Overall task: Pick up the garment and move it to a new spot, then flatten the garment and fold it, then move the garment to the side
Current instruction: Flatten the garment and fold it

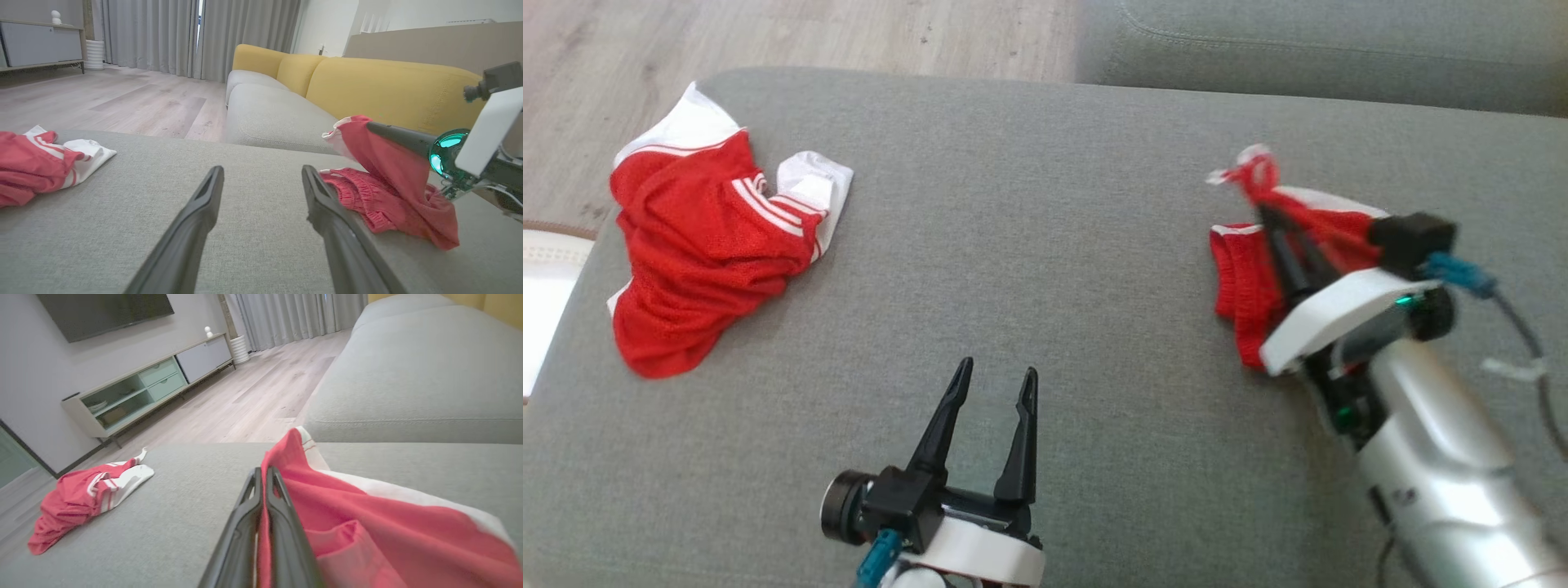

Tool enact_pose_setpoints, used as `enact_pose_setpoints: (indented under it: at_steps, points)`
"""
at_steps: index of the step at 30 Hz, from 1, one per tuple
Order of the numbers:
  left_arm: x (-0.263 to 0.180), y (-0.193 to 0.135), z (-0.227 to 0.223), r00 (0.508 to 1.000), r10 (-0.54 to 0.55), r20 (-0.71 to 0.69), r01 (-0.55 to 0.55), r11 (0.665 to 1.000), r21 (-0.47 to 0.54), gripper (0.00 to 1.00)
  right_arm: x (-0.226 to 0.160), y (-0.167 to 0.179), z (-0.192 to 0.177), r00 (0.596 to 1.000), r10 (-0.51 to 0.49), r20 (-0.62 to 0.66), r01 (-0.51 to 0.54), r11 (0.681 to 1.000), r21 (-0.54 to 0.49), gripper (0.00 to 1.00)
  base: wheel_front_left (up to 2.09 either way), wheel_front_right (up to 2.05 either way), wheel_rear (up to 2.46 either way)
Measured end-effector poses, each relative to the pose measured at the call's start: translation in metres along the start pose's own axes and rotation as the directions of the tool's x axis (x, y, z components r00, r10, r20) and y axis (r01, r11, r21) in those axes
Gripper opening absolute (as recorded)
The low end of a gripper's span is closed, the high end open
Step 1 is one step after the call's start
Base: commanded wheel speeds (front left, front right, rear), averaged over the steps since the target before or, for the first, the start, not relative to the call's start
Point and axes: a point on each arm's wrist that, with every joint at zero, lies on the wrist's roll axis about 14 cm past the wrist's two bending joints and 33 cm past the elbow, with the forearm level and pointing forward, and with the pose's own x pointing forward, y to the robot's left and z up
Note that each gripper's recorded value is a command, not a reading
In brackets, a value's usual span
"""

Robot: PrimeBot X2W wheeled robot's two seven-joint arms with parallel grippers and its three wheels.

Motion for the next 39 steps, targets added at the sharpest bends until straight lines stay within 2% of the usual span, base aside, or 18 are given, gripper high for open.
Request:
enact_pose_setpoints:
  at_steps: [1,3,6,11,19,23,30,39]
  points:
    - [0.000,0.001,0.000,1.000,0.003,0.001,-0.003,1.000,0.000,1.00,0.001,0.008,-0.002,1.000,0.014,0.001,-0.014,1.000,0.011,1.00,0.00,0.00,0.00]
    - [-0.001,0.001,0.002,1.000,0.005,0.005,-0.005,1.000,0.001,1.00,0.000,0.020,0.000,0.999,0.032,0.019,-0.033,0.999,0.019,1.00,0.00,0.00,0.00]
    - [-0.002,0.001,0.005,1.000,0.004,0.016,-0.005,1.000,0.005,1.00,-0.008,0.019,0.017,0.997,0.020,0.077,-0.021,1.000,0.009,1.00,0.00,0.00,0.00]
    - [-0.012,0.004,0.009,0.999,0.022,0.034,-0.022,1.000,0.002,1.00,-0.041,-0.002,0.039,0.986,-0.056,0.159,0.056,0.998,0.004,1.00,0.00,0.00,0.00]
    - [-0.023,0.009,0.013,0.998,0.041,0.056,-0.041,0.999,0.013,1.00,-0.104,-0.040,0.033,0.962,-0.185,0.201,0.188,0.982,0.003,1.00,0.00,0.00,0.00]
    - [-0.026,0.010,0.015,0.997,0.045,0.067,-0.047,0.999,0.025,1.00,-0.134,-0.052,0.021,0.950,-0.228,0.215,0.239,0.971,-0.027,1.00,0.00,0.00,0.00]
    - [-0.049,0.021,0.000,0.995,0.095,0.032,-0.096,0.995,0.026,1.00,-0.174,-0.052,-0.011,0.938,-0.275,0.211,0.295,0.953,-0.068,1.00,0.00,0.00,0.00]
    - [-0.061,0.025,-0.007,0.995,0.096,0.021,-0.097,0.993,0.073,1.00,-0.199,-0.044,-0.041,0.927,-0.332,0.177,0.348,0.935,-0.070,1.00,0.00,0.00,0.00]
